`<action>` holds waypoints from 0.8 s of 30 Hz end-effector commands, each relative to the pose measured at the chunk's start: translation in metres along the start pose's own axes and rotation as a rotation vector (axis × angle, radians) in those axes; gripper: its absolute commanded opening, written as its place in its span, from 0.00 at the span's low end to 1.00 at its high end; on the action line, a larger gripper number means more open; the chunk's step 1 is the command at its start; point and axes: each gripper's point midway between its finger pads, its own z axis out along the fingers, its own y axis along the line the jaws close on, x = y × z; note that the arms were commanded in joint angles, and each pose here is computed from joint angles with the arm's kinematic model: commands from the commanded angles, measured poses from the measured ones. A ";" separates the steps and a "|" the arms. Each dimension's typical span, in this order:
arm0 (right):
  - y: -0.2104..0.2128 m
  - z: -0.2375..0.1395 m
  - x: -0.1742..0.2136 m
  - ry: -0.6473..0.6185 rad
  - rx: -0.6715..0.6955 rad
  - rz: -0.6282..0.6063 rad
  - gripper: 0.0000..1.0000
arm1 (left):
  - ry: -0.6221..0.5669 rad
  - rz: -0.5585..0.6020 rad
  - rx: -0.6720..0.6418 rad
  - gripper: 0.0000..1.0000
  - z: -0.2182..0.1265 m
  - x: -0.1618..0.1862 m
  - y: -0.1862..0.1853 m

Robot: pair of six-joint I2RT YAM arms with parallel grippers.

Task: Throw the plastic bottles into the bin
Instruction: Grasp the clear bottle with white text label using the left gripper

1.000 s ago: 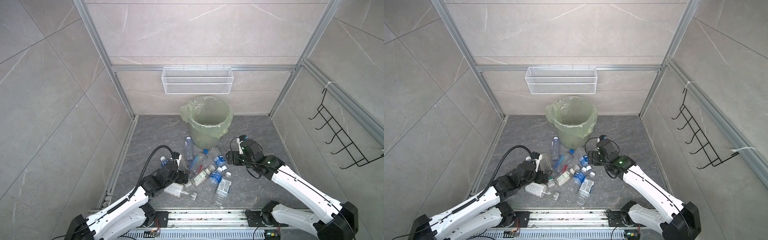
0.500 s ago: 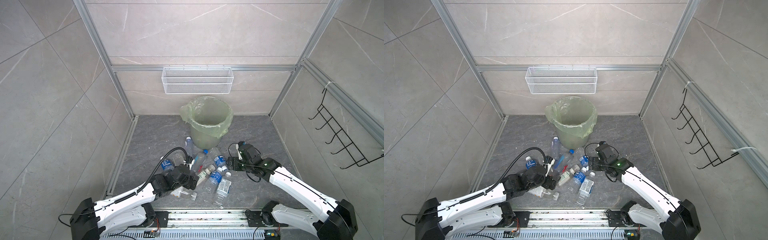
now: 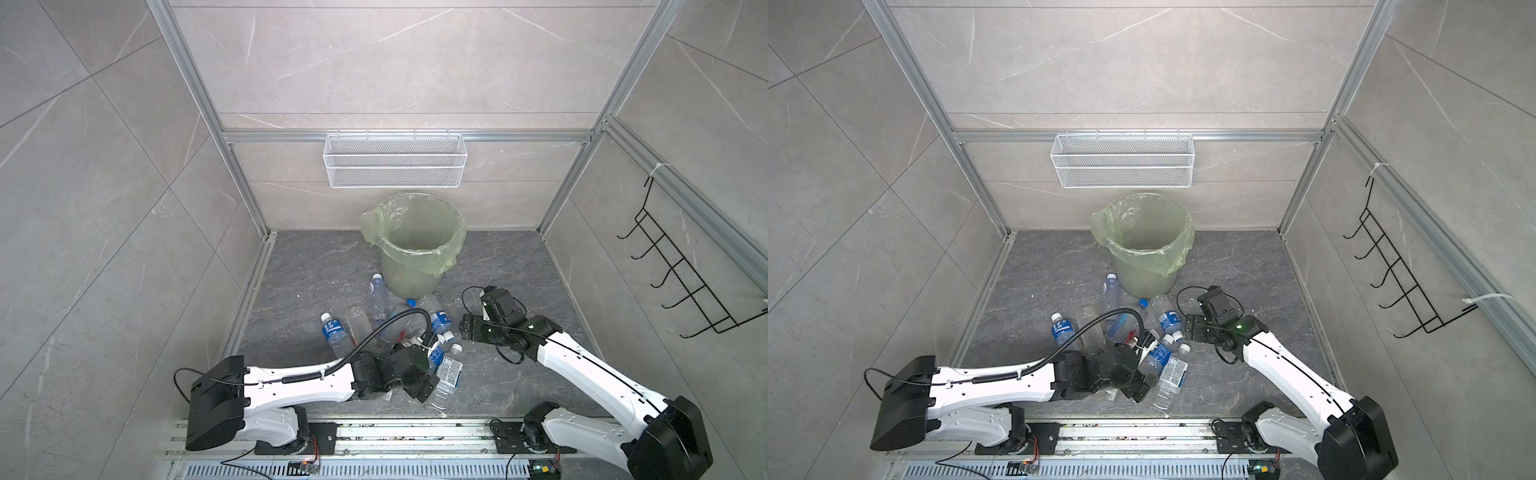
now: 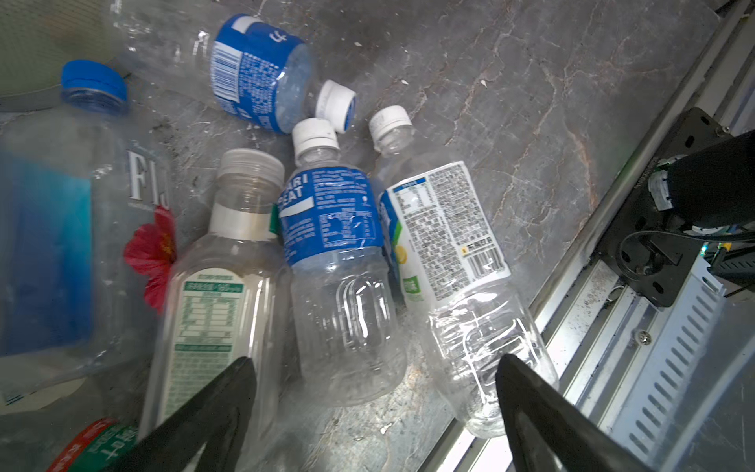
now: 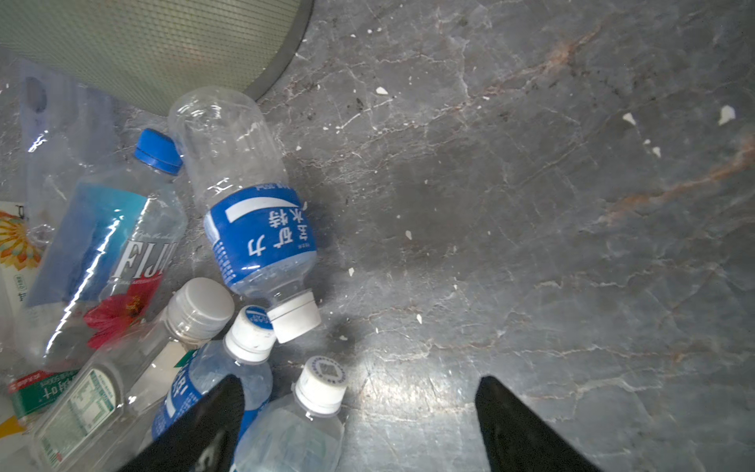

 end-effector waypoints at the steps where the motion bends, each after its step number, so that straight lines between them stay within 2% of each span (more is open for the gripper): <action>1: -0.003 -0.001 0.003 0.004 -0.013 0.014 0.90 | -0.042 -0.005 0.051 0.93 -0.001 -0.022 -0.024; 6: -0.008 -0.004 0.002 -0.005 -0.011 0.022 0.89 | -0.006 0.039 0.087 0.91 0.012 -0.021 -0.049; 10: -0.012 -0.006 0.004 -0.009 -0.012 0.031 0.89 | 0.020 0.030 0.100 0.91 0.022 -0.019 -0.059; 24: -0.019 -0.013 0.008 -0.024 -0.037 0.049 0.92 | 0.085 -0.013 0.053 0.91 0.055 -0.009 -0.065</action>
